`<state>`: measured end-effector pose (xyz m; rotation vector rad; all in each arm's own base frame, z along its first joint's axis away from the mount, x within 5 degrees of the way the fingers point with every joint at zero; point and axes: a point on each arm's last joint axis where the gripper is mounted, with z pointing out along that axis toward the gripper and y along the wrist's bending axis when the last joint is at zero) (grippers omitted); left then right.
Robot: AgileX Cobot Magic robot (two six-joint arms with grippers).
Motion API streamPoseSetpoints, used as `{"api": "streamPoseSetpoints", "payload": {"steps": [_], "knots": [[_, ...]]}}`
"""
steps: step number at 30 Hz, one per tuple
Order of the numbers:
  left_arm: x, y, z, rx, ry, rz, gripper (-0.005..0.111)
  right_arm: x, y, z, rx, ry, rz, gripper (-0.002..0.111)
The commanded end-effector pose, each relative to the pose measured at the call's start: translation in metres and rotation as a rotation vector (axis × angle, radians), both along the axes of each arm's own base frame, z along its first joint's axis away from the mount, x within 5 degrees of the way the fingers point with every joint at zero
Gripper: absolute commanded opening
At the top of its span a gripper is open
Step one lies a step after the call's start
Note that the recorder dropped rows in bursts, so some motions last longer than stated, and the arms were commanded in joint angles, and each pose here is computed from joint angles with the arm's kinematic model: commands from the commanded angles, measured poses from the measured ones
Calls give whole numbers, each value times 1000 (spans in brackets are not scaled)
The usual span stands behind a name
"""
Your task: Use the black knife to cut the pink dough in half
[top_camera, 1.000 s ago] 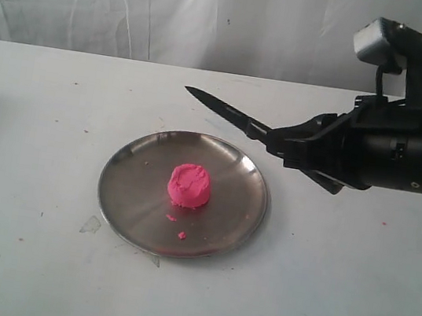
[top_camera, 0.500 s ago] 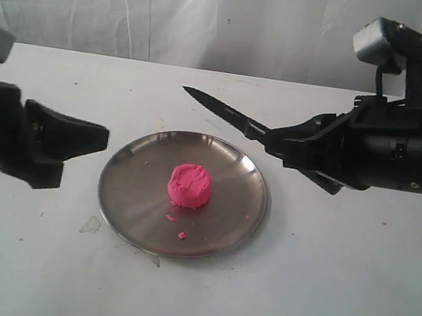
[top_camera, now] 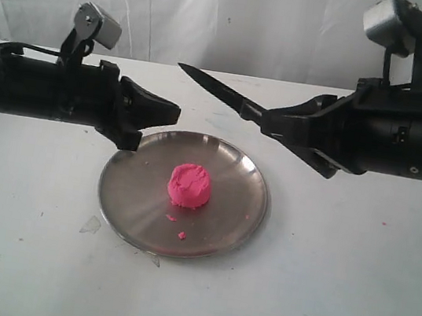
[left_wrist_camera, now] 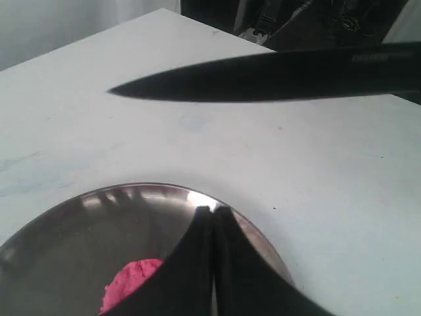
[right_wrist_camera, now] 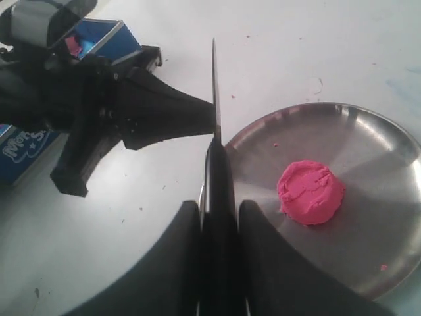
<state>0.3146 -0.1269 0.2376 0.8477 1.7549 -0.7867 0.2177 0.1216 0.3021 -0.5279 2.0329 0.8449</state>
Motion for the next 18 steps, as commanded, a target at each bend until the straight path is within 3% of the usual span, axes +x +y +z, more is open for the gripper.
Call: {"api": "streamPoseSetpoints", "payload": {"steps": [1, 5, 18], "knots": [[3, -27, 1, 0, -21, -57, 0, 1, 2, 7, 14, -21, 11, 5], [8, -45, 5, 38, -50, -58, 0, 5, 4, 0, 9, 11, 28, 5], [13, -51, 18, 27, -83, -53, 0, 7, 5, -3, 0, 22, 35, 5]]}}
